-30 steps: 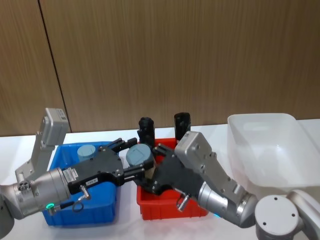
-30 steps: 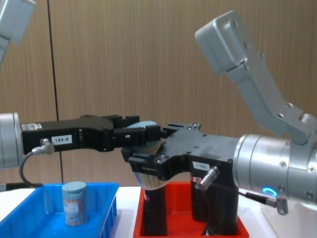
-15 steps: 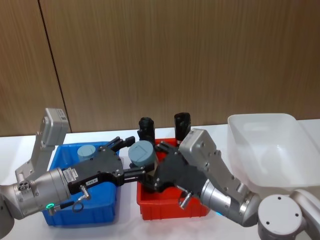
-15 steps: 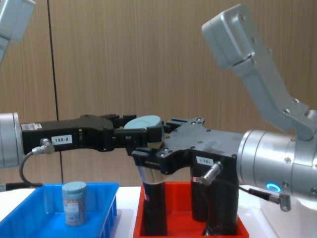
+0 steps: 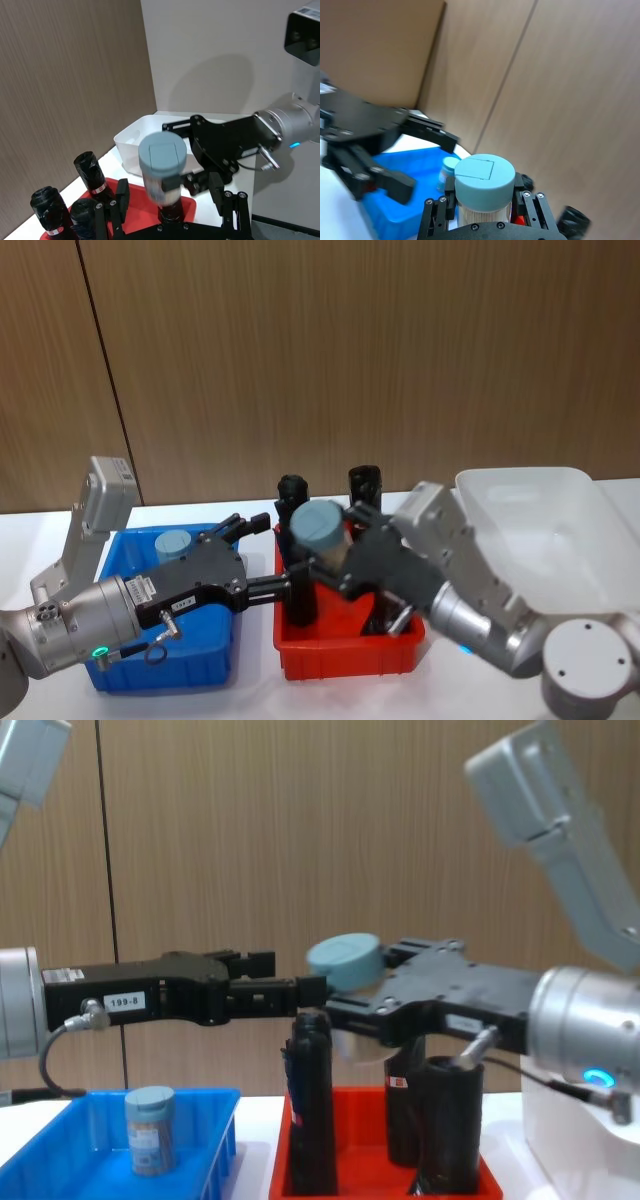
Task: Pick the cotton swabs from the blue box and place them into the white box.
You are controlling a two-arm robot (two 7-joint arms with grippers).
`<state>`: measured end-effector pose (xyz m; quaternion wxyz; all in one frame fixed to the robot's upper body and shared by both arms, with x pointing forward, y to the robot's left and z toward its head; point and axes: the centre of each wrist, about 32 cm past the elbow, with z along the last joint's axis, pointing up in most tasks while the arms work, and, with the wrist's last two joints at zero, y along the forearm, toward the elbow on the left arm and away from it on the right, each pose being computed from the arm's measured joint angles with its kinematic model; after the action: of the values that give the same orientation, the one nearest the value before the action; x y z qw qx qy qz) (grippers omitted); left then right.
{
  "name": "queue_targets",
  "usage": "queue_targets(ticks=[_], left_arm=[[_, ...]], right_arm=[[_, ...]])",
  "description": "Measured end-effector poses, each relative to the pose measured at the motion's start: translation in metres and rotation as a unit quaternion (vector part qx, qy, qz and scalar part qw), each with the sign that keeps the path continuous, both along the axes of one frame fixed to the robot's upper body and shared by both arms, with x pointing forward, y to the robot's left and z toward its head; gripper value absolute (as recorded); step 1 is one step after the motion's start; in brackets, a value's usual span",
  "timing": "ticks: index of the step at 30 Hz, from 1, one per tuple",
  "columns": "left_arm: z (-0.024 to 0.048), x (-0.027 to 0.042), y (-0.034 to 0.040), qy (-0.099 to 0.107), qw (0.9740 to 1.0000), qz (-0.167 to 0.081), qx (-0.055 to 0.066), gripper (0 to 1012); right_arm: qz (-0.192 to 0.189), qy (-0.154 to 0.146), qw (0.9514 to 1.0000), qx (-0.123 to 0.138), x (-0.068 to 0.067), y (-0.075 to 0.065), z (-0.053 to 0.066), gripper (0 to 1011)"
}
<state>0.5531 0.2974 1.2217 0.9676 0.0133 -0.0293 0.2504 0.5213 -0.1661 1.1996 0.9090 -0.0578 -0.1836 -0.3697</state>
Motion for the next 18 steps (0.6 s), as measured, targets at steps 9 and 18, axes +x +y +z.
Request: queue_targets(ticks=[9,18], left_arm=[[0.0,0.0,0.0,0.0,1.0,0.0,0.0,1004],[0.0,0.0,0.0,0.0,1.0,0.0,0.0,1004]], right_arm=[[-0.054,-0.014,0.9985,0.002,0.011,-0.033,0.0,652],[-0.103,-0.027,0.9942,0.011,0.021,-0.063,0.004,652]])
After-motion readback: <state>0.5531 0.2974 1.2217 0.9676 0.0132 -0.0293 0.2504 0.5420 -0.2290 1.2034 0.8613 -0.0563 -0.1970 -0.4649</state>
